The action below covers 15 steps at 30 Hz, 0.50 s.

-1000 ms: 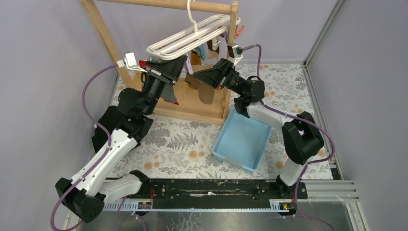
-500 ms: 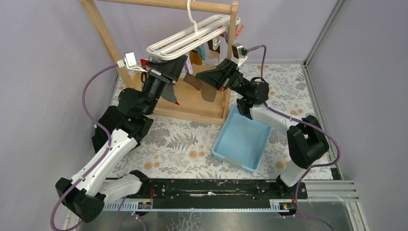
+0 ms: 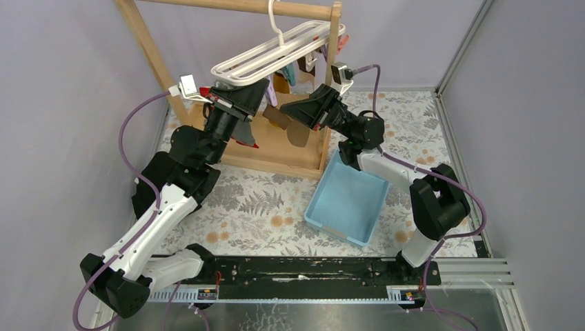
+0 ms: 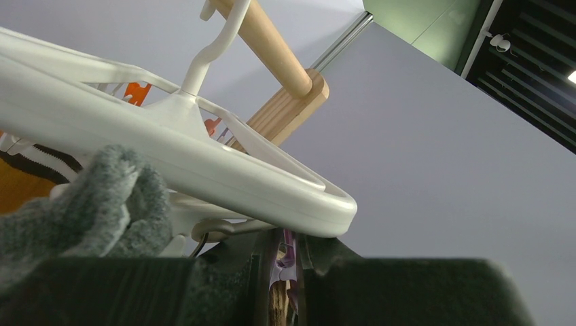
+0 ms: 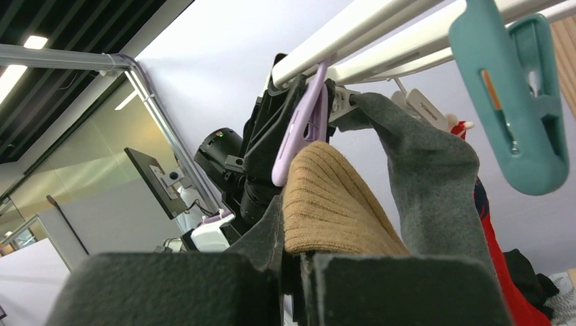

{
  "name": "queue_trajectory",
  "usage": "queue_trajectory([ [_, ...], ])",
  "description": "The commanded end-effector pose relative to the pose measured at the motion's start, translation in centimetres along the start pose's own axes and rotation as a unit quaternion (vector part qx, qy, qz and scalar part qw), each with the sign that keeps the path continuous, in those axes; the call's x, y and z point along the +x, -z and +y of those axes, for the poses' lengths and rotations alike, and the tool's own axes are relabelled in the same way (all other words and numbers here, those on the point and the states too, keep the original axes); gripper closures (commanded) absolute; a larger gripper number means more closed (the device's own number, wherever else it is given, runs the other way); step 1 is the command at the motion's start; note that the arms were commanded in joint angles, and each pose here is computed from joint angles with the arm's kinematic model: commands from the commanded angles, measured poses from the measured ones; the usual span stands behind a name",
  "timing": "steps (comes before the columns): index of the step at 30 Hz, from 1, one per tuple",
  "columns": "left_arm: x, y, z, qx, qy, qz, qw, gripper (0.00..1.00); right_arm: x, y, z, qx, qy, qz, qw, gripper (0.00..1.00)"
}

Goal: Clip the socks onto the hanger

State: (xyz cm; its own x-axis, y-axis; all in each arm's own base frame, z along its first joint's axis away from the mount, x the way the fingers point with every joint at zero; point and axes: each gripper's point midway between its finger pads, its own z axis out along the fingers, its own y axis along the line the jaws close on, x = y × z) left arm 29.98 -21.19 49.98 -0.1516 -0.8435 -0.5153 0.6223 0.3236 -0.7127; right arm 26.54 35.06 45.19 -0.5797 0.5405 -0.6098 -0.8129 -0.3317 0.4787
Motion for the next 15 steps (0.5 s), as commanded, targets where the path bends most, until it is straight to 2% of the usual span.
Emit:
queue_trajectory([
  [1,2.08,0.5,-1.87,0.04,0.025,0.055,0.997,1.0,-0.58,-1.1,2.4,-0.05,0.026,0.001,0.998,1.0],
  [15,2.4,0.4,-1.67,0.04,0.03,0.059,0.997,1.0,-0.75,-1.42,3.0,-0.059,0.033,0.007,0.998,1.0],
])
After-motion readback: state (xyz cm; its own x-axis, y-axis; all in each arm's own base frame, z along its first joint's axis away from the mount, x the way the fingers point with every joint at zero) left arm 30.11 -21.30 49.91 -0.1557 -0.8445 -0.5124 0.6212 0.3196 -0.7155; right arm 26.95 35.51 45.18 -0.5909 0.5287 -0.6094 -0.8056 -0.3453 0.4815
